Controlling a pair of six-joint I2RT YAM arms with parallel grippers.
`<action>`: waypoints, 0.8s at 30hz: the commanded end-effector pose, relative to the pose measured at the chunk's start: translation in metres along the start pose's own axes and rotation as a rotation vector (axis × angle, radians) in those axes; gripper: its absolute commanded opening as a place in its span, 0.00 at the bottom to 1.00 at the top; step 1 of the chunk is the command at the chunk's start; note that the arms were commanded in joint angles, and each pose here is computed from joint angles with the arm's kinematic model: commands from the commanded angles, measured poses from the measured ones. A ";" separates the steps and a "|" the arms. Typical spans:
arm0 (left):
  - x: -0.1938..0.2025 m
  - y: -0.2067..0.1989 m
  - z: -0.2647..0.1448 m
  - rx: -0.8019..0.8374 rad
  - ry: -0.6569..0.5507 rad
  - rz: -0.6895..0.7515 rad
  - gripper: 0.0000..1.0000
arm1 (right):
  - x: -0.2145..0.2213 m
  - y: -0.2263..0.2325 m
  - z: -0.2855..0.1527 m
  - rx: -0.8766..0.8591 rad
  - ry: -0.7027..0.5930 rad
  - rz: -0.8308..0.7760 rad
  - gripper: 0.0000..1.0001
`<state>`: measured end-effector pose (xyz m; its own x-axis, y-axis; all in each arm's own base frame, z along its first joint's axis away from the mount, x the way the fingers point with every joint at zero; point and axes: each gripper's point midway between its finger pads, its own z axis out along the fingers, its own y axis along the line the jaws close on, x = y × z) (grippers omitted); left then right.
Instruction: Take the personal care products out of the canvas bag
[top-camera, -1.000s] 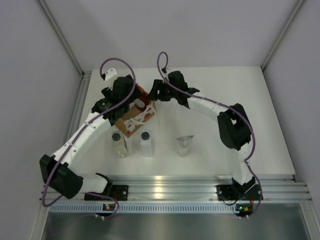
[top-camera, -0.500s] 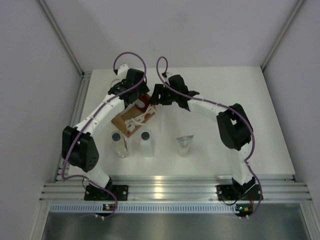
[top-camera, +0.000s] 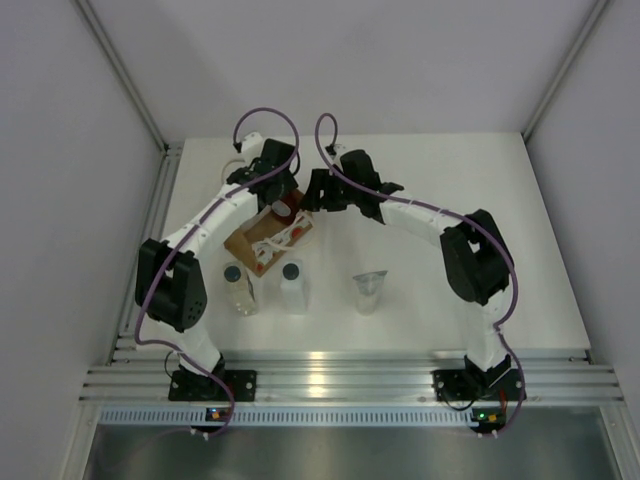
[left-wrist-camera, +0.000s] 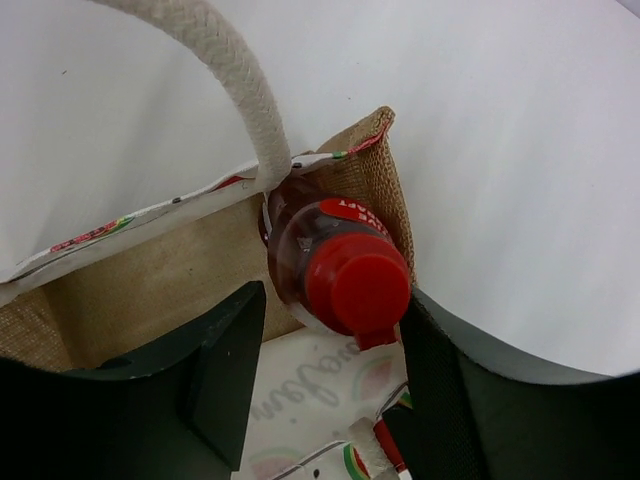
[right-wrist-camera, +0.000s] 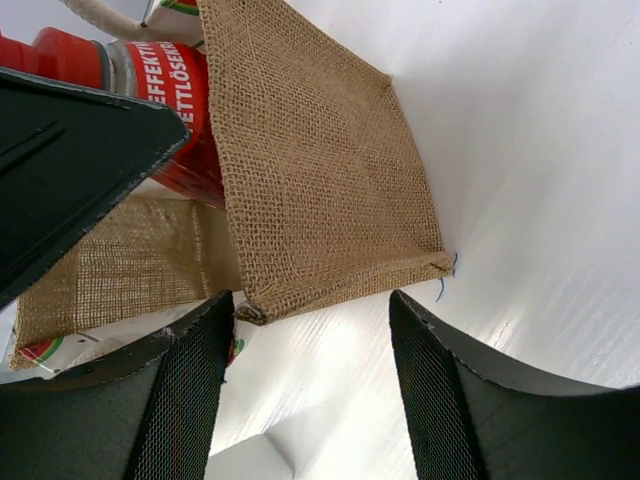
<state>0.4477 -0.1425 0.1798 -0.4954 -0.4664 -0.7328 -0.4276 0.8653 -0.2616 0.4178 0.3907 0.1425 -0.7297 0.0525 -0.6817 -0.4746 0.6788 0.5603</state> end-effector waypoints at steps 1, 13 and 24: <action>-0.009 -0.001 0.001 -0.015 -0.022 -0.020 0.59 | -0.028 0.011 -0.016 -0.031 -0.071 -0.041 0.62; 0.020 0.008 0.026 -0.072 0.040 0.036 0.60 | -0.032 0.014 -0.012 -0.052 -0.086 -0.031 0.62; 0.031 0.021 0.042 -0.123 0.057 0.057 0.60 | -0.031 0.017 -0.009 -0.074 -0.085 -0.017 0.62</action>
<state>0.4571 -0.1476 0.1486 -0.5293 -0.4530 -0.7174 -0.4446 0.8682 -0.2202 0.4179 0.3910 0.1443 -0.7319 0.0565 -0.6791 -0.4766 0.6698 0.5694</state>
